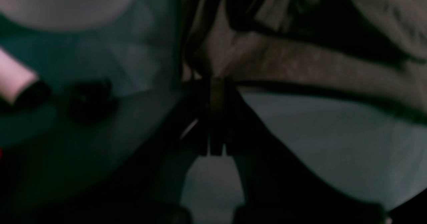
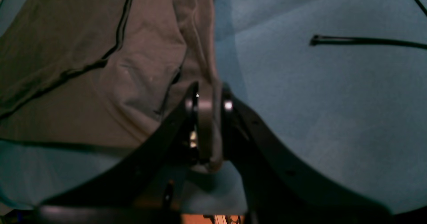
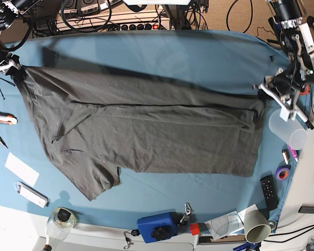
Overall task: Fold the T-shirt properly
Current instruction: 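Pull the folded edge with both grippers toward the arms, straightening it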
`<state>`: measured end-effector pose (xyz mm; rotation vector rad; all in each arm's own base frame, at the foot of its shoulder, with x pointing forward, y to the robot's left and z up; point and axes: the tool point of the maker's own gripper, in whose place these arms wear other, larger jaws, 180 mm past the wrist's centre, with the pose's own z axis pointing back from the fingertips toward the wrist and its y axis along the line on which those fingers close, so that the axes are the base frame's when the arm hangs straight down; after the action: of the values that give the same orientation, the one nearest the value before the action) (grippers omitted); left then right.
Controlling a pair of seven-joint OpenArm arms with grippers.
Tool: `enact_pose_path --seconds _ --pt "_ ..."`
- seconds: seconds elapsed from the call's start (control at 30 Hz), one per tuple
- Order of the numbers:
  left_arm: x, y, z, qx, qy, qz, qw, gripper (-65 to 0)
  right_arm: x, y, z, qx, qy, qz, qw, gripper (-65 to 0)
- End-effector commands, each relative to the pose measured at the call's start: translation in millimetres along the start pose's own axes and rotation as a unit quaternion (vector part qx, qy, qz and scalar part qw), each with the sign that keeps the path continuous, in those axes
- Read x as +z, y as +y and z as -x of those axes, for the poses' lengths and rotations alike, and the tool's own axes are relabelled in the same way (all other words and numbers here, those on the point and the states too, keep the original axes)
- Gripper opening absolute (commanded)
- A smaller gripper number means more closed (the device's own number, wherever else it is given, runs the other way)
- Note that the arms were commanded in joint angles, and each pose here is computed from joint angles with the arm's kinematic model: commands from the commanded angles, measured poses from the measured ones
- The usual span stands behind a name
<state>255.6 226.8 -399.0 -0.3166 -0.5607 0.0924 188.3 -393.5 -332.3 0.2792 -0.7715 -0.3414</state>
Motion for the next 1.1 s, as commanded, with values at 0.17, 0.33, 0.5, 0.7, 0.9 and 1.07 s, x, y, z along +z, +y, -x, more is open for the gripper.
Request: enact_pose_path --seconds 0.17,0.33,0.5,0.7,0.9,1.07 --pt "22.1 -5.5 -9.0 -0.038 -0.033 -0.012 0.999 -65.0 8.8 -1.9 -18.5 0.018 -0.021 0.007 0.9996 -65.0" --pt "26.4 -10.9 -29.8 -0.047 -0.078 -0.009 0.996 -65.0 8.8 -1.9 -18.5 0.018 -0.021 0.007 0.9996 -65.0" --pt "29.5 -17.9 -44.7 -0.07 -0.122 0.005 0.99 -35.6 8.8 -1.9 -18.5 0.018 -0.021 0.007 0.9996 -65.0" --pt "32.0 -25.5 -56.9 -0.079 -0.161 0.019 0.984 -32.6 8.8 -1.9 -18.4 0.018 -0.021 0.007 0.9996 -65.0" --pt "16.9 -31.8 -38.2 -0.07 -0.119 0.018 0.99 -32.6 8.2 -1.5 -18.1 0.019 -0.02 0.006 0.9996 -65.0" --pt "2.3 -22.0 -36.6 -0.079 -0.091 -0.028 0.992 -32.6 8.3 -1.8 -17.9 0.019 -0.019 0.007 0.9996 -65.0"
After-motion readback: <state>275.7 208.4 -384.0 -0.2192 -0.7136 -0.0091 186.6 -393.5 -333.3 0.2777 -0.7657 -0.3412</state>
